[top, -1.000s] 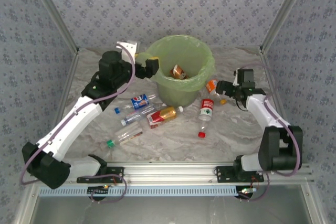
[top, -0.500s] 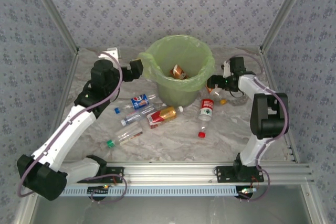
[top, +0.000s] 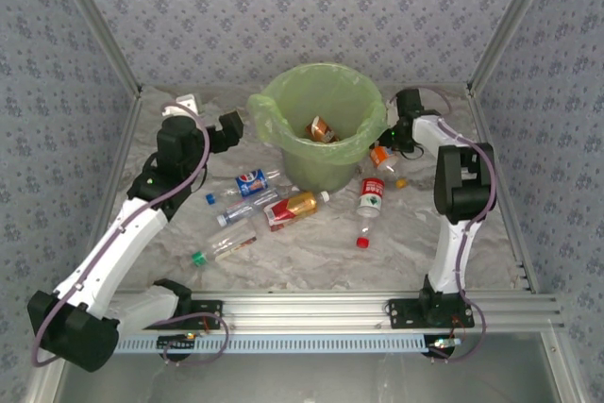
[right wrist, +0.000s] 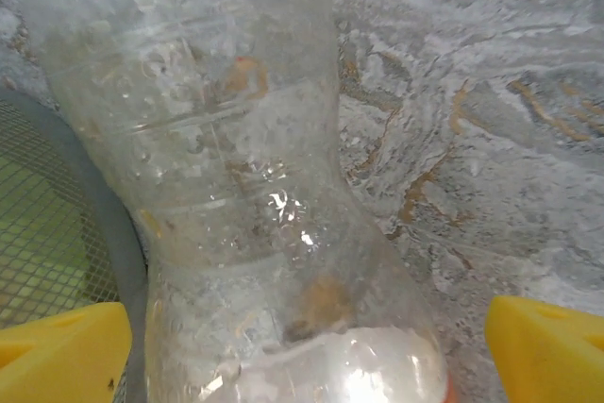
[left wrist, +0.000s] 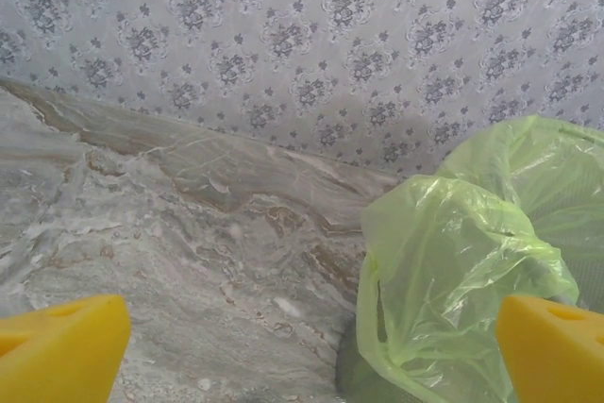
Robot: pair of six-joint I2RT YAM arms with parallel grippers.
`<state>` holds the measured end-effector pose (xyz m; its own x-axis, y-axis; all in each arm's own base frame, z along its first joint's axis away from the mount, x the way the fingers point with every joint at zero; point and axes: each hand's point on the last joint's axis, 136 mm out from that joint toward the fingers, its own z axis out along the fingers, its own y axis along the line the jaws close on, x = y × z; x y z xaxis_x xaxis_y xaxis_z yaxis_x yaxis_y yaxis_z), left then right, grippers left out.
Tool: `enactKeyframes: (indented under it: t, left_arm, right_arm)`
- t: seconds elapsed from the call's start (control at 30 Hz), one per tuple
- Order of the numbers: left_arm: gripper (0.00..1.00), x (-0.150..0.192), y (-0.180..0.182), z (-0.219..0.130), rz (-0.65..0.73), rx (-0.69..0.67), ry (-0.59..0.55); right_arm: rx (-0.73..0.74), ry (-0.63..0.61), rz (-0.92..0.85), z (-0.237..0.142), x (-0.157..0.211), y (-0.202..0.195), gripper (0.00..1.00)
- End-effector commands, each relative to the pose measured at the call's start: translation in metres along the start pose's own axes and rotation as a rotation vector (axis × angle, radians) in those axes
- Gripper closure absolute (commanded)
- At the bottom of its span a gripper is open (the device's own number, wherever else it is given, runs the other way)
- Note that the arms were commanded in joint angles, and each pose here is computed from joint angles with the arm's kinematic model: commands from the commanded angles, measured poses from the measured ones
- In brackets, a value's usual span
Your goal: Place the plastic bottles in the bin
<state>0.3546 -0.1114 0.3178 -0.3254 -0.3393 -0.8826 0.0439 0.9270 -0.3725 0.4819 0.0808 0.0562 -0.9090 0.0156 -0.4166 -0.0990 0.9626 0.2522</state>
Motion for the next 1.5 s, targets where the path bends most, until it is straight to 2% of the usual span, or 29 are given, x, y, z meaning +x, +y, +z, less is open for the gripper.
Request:
enactKeyframes:
  t: [0.0,0.13,0.4,0.7,0.87,1.17,1.47]
  left_arm:
    - [0.01,-0.005,0.006,-0.006,-0.017,-0.017,-0.027]
    - [0.01,-0.004,0.005,-0.006,-0.009,-0.012,-0.022]
    - [0.01,-0.003,0.004,-0.005,0.009,-0.004,-0.016]
    - [0.01,0.004,0.007,-0.002,0.010,-0.019,0.004]
    - [0.01,0.005,0.009,0.000,0.008,-0.028,0.006]
    - [0.01,0.010,0.016,0.000,0.005,-0.059,0.022]
    - [0.01,0.013,0.025,0.002,-0.033,-0.085,0.028]
  right_arm:
    - [0.028,0.038,0.035,0.006,0.000,-0.005,0.02]
    - [0.030,0.074,0.049,0.016,0.003,-0.007,0.02]
    - [0.243,0.041,0.139,0.012,-0.006,-0.044,0.04]
    - [0.294,0.081,0.185,0.015,0.001,-0.051,0.07]
    - [0.318,0.143,0.172,0.025,0.006,-0.048,0.09]
    - [0.333,0.142,0.169,0.025,0.004,-0.049,0.27]
    - [0.357,-0.014,0.172,-0.006,-0.006,-0.049,0.43]
